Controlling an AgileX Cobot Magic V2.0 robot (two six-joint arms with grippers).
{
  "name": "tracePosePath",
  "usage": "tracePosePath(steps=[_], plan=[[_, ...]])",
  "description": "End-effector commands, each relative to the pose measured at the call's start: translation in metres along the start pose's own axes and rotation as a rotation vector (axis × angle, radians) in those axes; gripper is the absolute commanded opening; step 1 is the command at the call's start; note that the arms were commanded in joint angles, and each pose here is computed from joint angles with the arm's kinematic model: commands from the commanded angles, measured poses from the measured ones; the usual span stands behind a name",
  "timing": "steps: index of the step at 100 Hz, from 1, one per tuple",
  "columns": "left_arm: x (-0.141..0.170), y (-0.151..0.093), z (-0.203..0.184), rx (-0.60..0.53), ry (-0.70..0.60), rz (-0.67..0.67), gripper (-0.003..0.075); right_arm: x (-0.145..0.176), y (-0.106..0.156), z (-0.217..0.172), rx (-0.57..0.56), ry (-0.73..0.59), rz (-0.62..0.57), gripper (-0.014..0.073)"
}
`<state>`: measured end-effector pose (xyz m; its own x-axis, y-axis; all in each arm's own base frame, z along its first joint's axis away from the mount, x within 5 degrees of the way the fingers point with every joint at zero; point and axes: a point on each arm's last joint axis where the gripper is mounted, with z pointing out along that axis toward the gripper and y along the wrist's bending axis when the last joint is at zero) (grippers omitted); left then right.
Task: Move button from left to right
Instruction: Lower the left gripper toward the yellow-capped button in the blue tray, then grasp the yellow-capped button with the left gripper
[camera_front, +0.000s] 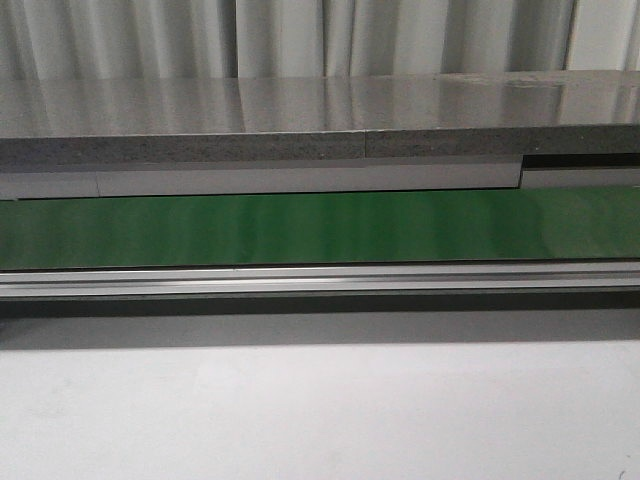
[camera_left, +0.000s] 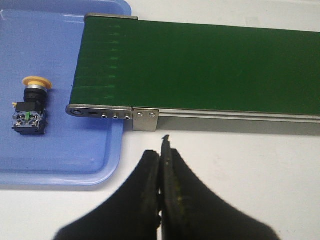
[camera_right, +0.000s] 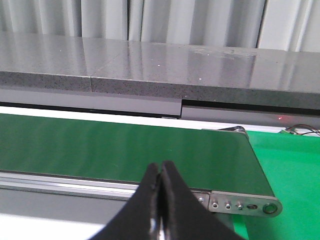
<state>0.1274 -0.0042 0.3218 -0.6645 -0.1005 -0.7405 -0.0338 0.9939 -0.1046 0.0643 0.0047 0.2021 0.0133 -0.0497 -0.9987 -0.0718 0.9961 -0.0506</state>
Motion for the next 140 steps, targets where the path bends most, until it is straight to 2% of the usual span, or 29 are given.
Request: tracePosePath(steps=[1, 21, 28, 40, 57, 66, 97, 115, 124, 140], plan=[[-0.014, -0.003, -0.003, 0.019, -0.068, -0.012, -0.0020, -0.011, -0.001, 0.000, 0.007, -0.085, -0.010, -0.0066], [-0.011, -0.003, -0.001, 0.016, -0.022, -0.010, -0.0014, -0.011, -0.001, 0.000, 0.007, -0.085, -0.010, -0.0066], [-0.010, -0.003, -0.001, 0.015, -0.011, -0.001, 0.0024, -0.011, -0.001, 0.000, 0.007, -0.085, -0.010, -0.0066], [-0.009, -0.003, -0.001, 0.014, -0.002, -0.001, 0.0150, -0.011, -0.001, 0.000, 0.007, -0.085, -0.010, -0.0066], [-0.009, -0.002, -0.001, 0.013, -0.002, 0.001, 0.0403, -0.011, -0.001, 0.000, 0.007, -0.085, -0.010, -0.0066], [-0.010, -0.003, -0.001, 0.013, -0.013, 0.001, 0.0466, -0.011, -0.001, 0.000, 0.007, -0.085, -0.010, -0.0066], [-0.014, -0.002, -0.001, 0.007, -0.007, -0.001, 0.0462, -0.011, -0.001, 0.000, 0.007, -0.085, -0.010, -0.0066], [-0.039, 0.013, 0.004, -0.131, 0.134, 0.030, 0.0462, -0.011, -0.001, 0.000, 0.007, -0.085, -0.010, -0.0066], [-0.058, 0.024, 0.007, -0.205, 0.142, 0.021, 0.0462, -0.011, -0.001, 0.000, 0.007, -0.085, -0.010, -0.0066], [-0.087, 0.043, 0.025, -0.262, 0.161, -0.043, 0.0462, -0.011, -0.001, 0.000, 0.007, -0.085, -0.010, -0.0066]])
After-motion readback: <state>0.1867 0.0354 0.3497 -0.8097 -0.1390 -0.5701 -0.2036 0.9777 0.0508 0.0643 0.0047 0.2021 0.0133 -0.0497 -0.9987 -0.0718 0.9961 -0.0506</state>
